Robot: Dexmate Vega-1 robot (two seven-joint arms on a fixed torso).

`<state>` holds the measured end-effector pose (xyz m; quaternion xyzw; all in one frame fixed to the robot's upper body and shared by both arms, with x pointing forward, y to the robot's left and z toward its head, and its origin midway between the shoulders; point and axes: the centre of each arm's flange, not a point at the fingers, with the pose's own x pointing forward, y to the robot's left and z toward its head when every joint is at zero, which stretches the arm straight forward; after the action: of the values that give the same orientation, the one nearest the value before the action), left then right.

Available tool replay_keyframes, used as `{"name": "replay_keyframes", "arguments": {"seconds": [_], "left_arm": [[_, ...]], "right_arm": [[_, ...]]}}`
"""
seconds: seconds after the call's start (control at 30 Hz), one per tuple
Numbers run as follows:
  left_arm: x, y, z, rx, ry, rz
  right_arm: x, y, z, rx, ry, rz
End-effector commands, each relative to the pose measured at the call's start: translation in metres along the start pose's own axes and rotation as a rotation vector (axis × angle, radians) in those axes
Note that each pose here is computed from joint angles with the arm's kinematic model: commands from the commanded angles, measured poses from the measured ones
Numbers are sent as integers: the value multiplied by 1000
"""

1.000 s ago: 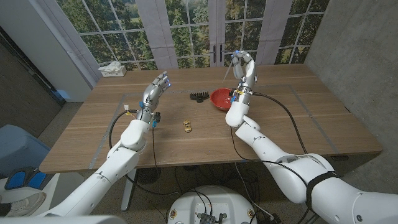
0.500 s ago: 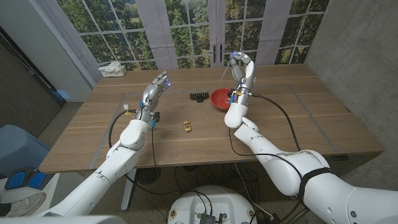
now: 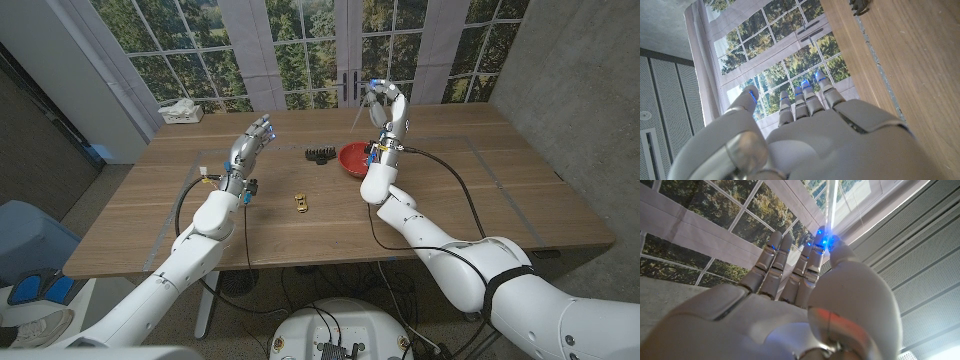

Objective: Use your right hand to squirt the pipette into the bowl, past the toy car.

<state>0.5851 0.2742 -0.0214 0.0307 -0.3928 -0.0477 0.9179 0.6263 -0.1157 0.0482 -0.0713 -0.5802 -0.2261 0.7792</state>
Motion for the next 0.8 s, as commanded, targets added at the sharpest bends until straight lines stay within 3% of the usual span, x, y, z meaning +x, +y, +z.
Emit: {"name": "replay_keyframes", "arguments": {"seconds": [0.03,0.8], "left_arm": [[2,-4,-1,-1,6,-9],[1,-12,1,4,11,-18]], "right_arm": [[6,-3,0,1,1,8],[7,-11,-2,-2,21,20]]}}
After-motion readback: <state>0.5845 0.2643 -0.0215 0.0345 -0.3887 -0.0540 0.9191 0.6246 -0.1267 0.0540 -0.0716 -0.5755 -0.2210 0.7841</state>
